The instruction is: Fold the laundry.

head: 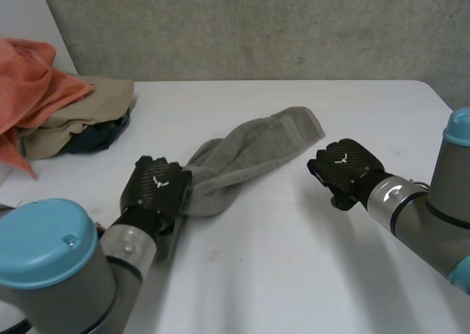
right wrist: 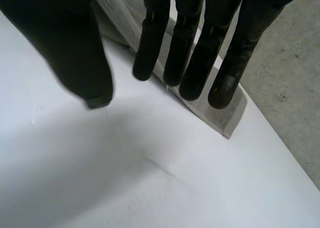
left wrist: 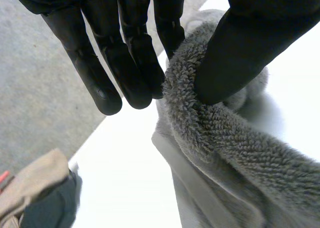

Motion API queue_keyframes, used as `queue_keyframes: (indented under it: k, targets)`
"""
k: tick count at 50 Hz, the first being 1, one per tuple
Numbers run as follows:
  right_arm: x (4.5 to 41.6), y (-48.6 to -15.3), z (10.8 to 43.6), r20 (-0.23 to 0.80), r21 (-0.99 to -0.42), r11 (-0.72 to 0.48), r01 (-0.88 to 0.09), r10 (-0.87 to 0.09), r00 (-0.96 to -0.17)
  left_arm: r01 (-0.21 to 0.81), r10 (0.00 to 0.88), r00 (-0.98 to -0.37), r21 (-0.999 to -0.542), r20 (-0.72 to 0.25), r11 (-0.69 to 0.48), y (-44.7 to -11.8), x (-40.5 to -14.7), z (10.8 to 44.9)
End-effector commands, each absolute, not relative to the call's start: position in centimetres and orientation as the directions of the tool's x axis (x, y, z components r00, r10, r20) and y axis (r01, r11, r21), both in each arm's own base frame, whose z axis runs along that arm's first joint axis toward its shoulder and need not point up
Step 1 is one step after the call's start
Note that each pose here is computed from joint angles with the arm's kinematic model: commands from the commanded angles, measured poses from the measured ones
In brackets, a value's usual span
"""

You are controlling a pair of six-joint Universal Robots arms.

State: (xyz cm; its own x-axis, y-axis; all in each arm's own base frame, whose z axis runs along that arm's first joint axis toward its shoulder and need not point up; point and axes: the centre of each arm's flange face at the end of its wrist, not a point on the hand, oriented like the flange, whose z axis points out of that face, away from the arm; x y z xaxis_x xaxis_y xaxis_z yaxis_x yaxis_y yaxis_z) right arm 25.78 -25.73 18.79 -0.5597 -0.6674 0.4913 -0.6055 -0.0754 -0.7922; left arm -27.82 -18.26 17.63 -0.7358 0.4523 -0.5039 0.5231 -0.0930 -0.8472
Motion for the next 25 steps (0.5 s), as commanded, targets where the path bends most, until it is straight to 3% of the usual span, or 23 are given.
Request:
queue_keyframes:
  k: [1,4,10,16,21,25]
  targets:
    - [25.7,-26.4,19.2,0.509,-0.799,-0.098,-0.594,-0.636,-0.58,0.541,0.481,-0.719,-0.838,-0.501,-0.064,-16.6,-26.7,20.0]
    - [25.6,-26.5,19.1,0.508,-0.799,-0.097,-0.594,-0.637,-0.58,0.531,0.464,-0.73,-0.844,-0.502,-0.078,-16.9,-26.6,21.1]
    - [25.9,-26.3,18.9,0.474,-0.818,-0.073,-0.571,-0.649,-0.595,0.484,0.37,-0.791,-0.868,-0.486,-0.106,-20.5,-25.6,23.9]
    - [25.9,-26.2,18.3,0.447,-0.826,-0.046,-0.562,-0.661,-0.603,0.44,0.469,-0.757,-0.886,-0.455,-0.148,-22.4,-25.8,24.2]
    - [25.9,-26.1,17.8,0.439,-0.824,-0.031,-0.566,-0.667,-0.603,0.412,0.543,-0.77,-0.911,-0.335,0.023,-23.5,-24.8,22.1]
    - [25.8,-26.2,17.7,0.438,-0.824,-0.028,-0.566,-0.665,-0.604,0.4,0.568,-0.783,-0.905,-0.255,0.145,-22.9,-24.6,20.9]
